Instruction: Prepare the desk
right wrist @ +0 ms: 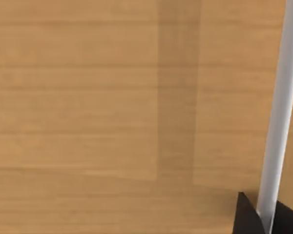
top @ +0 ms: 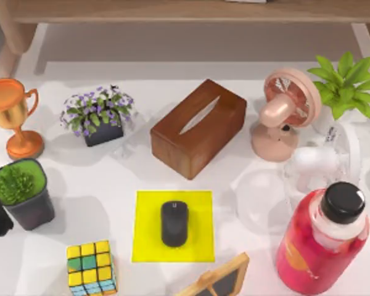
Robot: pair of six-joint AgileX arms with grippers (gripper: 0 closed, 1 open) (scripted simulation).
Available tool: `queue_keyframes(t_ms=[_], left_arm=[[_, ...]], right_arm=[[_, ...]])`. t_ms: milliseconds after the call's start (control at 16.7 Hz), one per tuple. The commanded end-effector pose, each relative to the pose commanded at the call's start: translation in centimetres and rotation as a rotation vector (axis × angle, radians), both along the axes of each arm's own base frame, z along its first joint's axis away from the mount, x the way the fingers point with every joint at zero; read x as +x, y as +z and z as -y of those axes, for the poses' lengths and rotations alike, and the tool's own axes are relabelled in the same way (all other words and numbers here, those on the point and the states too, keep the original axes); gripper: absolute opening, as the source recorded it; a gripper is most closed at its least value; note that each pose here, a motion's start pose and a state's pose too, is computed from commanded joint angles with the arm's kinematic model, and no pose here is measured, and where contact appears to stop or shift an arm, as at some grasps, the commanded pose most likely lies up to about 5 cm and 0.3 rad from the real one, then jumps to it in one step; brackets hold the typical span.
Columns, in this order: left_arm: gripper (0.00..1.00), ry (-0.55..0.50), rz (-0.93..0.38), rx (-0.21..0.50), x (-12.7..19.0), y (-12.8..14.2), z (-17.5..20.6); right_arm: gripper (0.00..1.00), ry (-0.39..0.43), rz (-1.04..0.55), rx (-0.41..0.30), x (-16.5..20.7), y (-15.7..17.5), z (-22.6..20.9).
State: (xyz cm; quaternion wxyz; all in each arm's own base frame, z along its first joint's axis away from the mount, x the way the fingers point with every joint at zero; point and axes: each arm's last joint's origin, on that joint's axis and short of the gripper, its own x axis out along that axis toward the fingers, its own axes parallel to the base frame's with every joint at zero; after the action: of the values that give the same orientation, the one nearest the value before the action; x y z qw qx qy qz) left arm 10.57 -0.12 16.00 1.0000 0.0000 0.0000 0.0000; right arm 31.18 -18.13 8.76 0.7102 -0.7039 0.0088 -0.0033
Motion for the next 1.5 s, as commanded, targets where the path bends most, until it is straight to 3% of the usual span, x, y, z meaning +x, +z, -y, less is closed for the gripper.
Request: queue_keyframes(t_ms=[420,840,1200,1500], left_arm=[[1.0,0.0,0.0,0.0,0.0,0.0,0.0],[1.0,0.0,0.0,0.0,0.0,0.0,0.0],[1.0,0.0,0.0,0.0,0.0,0.0,0.0],[1.0,0.0,0.0,0.0,0.0,0.0,0.0]], right_arm=[[0.0,-0.001,0.009,-0.005,5.7,0.2,0.2],[0.0,-0.005,-0.005,0.004,6.4,-0.1,0.2],[0.0,-0.007,0.012,-0.003,11.5,0.3,0.5],[0.0,-0.007,0.0,0.002,12.3,0.1,0.4]])
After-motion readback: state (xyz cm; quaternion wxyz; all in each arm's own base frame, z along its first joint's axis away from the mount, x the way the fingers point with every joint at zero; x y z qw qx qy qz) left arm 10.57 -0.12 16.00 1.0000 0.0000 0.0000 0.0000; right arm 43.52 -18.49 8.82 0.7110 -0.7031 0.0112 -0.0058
